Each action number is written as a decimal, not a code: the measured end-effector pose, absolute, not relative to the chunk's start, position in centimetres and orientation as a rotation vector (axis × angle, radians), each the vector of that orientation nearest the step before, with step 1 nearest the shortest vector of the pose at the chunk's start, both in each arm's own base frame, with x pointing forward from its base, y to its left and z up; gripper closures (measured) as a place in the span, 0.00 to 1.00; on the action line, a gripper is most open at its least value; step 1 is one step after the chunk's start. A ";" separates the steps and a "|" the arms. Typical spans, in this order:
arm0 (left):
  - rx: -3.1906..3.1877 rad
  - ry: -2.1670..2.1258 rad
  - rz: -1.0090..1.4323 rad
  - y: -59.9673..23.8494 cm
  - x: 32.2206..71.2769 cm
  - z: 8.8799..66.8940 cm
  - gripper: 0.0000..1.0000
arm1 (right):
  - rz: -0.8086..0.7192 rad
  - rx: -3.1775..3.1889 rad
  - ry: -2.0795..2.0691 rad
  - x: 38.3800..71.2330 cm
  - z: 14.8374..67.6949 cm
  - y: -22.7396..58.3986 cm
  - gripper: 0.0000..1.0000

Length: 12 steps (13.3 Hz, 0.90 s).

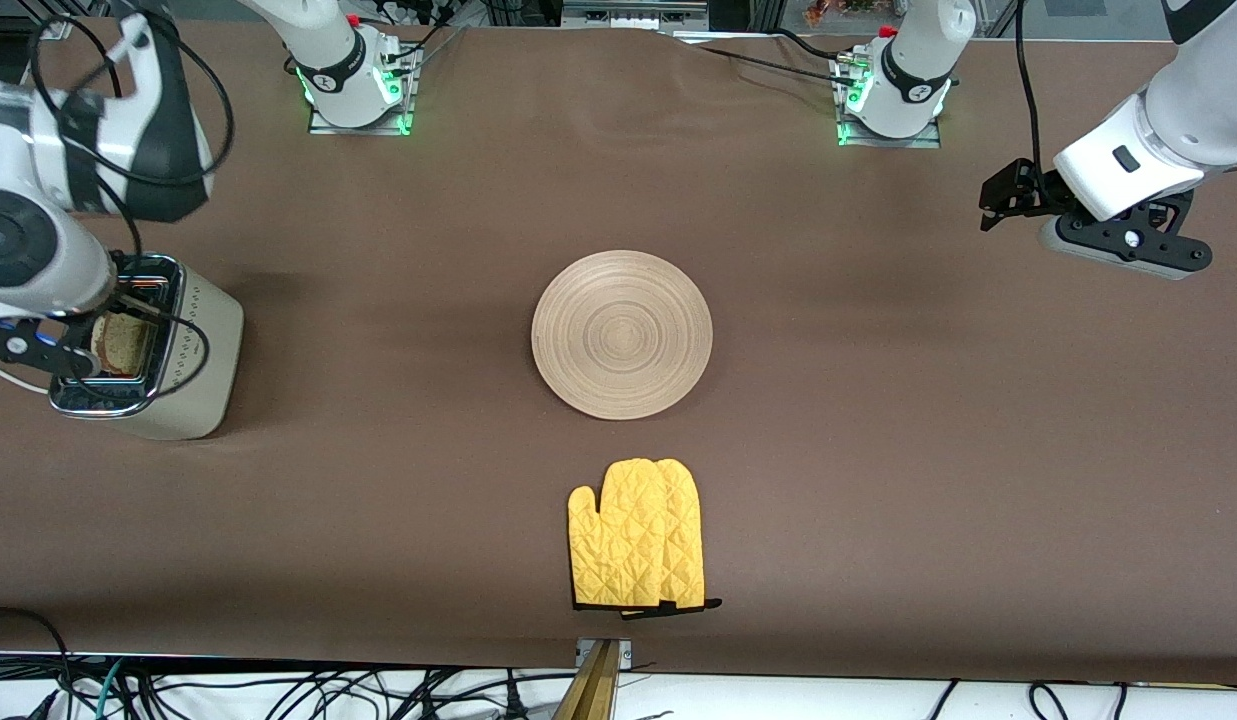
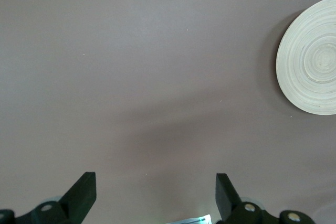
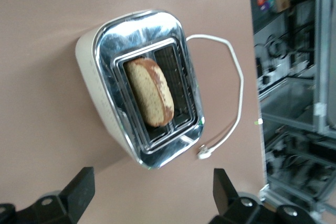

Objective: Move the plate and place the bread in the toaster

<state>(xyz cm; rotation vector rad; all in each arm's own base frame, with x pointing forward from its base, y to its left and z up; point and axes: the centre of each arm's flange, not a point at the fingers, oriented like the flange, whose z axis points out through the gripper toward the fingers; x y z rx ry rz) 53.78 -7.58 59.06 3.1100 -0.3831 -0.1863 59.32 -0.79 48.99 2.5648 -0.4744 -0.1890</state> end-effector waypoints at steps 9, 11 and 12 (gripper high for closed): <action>3.110 -0.383 -0.187 -7.6 53.8 59.1 0.00 | -0.228 3.096 -0.152 53.9 59.6 -2.2 0.02; 3.110 -0.383 -0.187 -7.6 53.8 59.1 0.00 | -0.237 3.111 -0.125 53.3 60.5 -1.9 0.01; 3.110 -0.383 -0.187 -7.6 53.8 59.1 0.00 | -0.237 3.113 -0.116 53.3 60.5 -1.8 0.01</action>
